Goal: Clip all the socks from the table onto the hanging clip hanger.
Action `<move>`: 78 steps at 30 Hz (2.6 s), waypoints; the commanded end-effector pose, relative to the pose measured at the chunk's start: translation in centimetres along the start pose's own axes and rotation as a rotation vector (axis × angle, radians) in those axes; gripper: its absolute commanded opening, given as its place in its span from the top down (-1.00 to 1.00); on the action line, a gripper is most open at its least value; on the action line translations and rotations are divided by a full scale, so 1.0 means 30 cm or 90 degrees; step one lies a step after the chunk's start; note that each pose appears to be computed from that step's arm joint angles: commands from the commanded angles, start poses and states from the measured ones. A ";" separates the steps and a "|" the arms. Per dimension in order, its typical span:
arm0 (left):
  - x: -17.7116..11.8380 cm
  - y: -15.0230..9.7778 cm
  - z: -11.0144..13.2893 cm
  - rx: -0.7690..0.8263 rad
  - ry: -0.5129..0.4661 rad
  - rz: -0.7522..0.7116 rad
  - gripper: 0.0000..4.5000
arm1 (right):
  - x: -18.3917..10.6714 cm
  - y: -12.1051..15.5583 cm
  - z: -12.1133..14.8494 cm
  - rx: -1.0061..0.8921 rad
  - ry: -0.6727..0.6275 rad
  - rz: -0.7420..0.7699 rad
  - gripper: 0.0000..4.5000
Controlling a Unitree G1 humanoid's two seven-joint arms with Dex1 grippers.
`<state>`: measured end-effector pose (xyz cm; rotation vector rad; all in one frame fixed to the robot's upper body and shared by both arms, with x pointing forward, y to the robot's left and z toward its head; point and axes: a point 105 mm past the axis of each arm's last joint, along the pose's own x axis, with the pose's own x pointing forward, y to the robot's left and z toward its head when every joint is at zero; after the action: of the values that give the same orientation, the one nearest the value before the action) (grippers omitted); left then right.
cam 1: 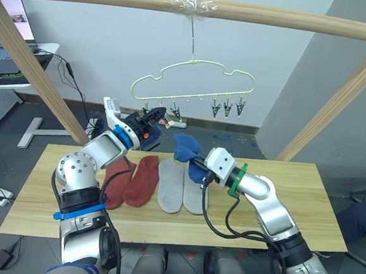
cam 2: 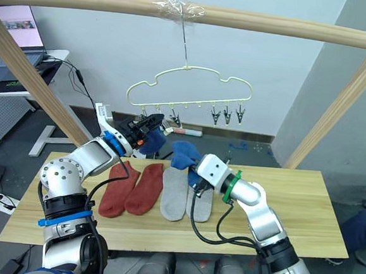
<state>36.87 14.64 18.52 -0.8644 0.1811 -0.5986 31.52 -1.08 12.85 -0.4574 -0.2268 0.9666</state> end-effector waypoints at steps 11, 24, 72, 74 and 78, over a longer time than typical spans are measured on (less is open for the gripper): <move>-0.012 -0.079 -0.018 0.004 0.000 -0.050 0.97 | 0.024 -0.041 0.100 -0.020 -0.052 -0.018 0.99; -0.025 -0.070 -0.007 -0.022 -0.019 -0.049 0.97 | -0.043 0.008 0.128 -0.012 -0.080 0.029 0.99; -0.176 -0.009 0.022 0.264 0.030 0.041 -0.39 | 0.079 0.050 0.133 0.217 -0.080 0.056 0.66; -0.187 -0.002 0.030 0.272 0.028 0.044 -0.39 | 0.086 0.075 0.118 0.248 -0.057 0.082 0.36; -0.188 -0.002 0.026 0.315 0.029 0.049 -0.39 | 0.072 0.088 0.090 0.269 -0.023 0.092 -0.23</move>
<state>32.81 18.60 17.36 -0.4277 0.1546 -0.5386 30.24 2.62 13.03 -0.0766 0.0078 1.1044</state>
